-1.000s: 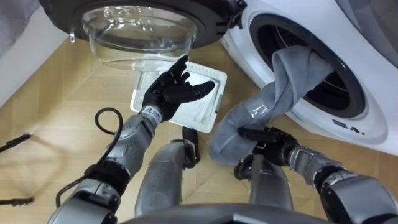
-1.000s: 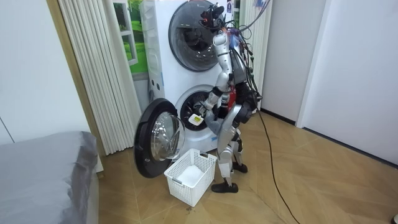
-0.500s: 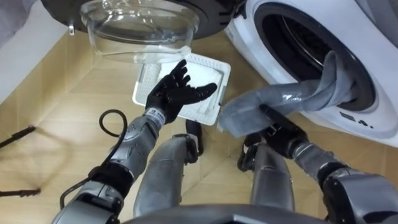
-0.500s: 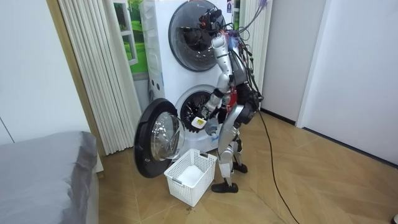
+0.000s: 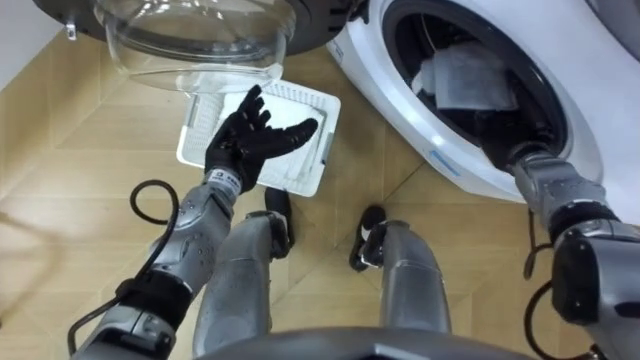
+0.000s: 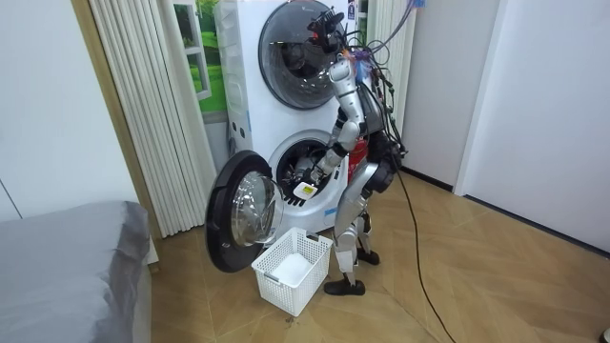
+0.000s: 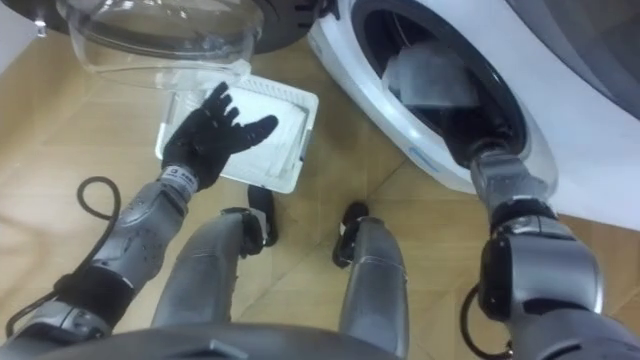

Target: Put towel into washing machine

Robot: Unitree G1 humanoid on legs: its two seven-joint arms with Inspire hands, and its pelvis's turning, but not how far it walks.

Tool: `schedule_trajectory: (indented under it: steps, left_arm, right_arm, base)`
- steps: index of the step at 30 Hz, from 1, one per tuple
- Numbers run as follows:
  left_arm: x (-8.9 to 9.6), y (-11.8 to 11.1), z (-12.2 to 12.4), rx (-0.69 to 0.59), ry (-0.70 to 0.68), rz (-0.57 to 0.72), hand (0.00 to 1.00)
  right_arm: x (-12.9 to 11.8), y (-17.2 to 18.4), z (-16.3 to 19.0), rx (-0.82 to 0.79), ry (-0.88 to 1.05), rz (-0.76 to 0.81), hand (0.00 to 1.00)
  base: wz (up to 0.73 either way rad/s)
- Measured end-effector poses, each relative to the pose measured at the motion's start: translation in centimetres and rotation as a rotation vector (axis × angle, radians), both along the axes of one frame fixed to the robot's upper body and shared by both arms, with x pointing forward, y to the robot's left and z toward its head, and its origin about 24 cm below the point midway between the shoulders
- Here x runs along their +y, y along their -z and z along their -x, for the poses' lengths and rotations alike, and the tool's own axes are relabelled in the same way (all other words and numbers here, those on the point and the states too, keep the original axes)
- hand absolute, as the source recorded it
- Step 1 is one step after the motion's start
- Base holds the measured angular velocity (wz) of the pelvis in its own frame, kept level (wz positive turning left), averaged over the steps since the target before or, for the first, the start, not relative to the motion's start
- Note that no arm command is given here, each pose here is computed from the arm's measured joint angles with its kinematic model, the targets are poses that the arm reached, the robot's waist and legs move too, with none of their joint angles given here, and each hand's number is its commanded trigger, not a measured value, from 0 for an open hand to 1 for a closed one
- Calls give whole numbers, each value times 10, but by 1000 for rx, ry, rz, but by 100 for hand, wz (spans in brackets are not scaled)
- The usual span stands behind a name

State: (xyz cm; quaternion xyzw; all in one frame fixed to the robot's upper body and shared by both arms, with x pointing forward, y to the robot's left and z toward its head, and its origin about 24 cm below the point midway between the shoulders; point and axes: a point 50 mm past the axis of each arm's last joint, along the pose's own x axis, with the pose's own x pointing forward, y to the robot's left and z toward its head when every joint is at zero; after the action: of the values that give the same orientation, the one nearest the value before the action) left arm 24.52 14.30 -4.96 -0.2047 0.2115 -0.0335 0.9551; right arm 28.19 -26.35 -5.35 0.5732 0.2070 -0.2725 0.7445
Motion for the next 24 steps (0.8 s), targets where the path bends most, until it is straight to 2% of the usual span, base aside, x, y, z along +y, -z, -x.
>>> schedule_trajectory:
  steps: [9, 10, 24]
  left_arm:
    - [1, -3, -3, 2, -45, -32, 0]
    - [1, -3, -3, 4, -50, -35, 0]
    - [-4, -5, -4, -10, -63, -43, 0]
  right_arm:
    - [1, -6, -7, 110, 30, 1, 100]
    - [1, -7, -9, 117, 33, 1, 0]
    - [-1, -14, -14, 170, 152, -77, 0]
  base:
    - [4]
    - [4]
    - [0]
